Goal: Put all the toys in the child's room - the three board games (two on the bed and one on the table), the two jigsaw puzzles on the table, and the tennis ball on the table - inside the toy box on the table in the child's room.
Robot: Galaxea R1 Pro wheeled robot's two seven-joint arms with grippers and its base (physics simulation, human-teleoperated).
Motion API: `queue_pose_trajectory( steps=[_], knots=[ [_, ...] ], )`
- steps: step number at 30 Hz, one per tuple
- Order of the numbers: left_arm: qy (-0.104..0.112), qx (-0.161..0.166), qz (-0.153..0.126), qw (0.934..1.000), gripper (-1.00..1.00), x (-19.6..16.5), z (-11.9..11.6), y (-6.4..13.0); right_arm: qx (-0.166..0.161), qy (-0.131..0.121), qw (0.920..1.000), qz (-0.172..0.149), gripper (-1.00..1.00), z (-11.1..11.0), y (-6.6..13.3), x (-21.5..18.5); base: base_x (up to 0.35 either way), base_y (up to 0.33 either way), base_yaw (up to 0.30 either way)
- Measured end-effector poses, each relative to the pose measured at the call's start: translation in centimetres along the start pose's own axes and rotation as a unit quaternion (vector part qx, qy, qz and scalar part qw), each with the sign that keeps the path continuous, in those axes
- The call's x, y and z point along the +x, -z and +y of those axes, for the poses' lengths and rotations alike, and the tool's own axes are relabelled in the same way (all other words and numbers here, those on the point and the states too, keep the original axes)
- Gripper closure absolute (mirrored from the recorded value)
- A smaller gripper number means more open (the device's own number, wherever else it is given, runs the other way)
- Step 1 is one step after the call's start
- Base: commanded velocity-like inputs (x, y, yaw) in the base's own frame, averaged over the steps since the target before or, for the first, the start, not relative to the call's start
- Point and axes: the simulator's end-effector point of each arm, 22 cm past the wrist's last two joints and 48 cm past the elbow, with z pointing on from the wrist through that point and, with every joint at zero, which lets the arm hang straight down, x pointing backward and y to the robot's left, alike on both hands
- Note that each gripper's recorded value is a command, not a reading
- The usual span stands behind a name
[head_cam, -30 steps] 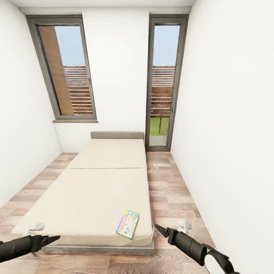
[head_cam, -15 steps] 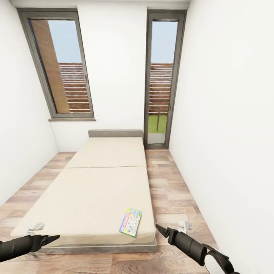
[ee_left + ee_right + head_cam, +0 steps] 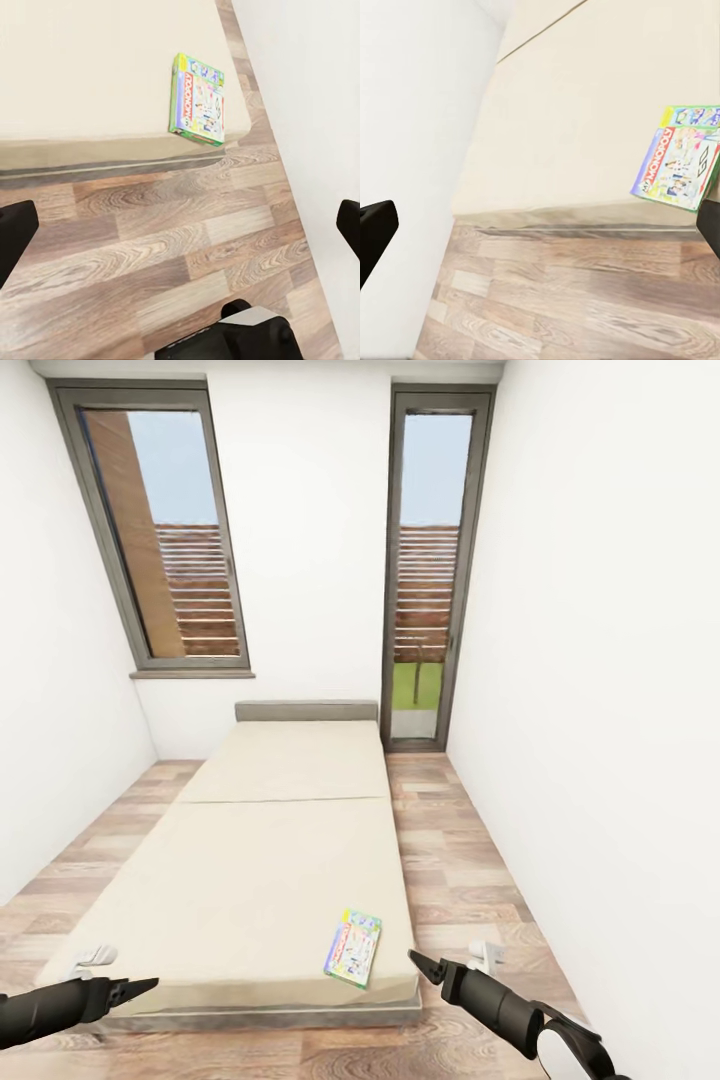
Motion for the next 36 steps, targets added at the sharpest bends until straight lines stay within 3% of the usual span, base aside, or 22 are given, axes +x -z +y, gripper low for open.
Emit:
queue_pose_trajectory(
  steps=[26, 32, 36],
  knots=[
    [0.002, 0.002, -0.001, 1.0, -1.0, 0.0, -0.1, -0.1, 0.001, 0.0, 1.0, -0.001, -1.0, -0.1, 0.0, -0.1, 0.027, 0.056, 0.0],
    [0.01, 0.009, 0.005, 0.9999, -1.0, 0.3, -0.5, -0.2, 0.001, 0.0, 1.0, -0.002, -1.0, -0.1, 0.0, -0.1, 0.001, 0.001, 0.0],
    [0.025, 0.032, 0.01, 0.9991, -1.0, 0.8, -1.9, -1.1, 0.001, 0.0, 1.0, -0.002, -1.0, 0.0, 0.0, -0.2, 0.0, 0.0, 0.0]
  ],
)
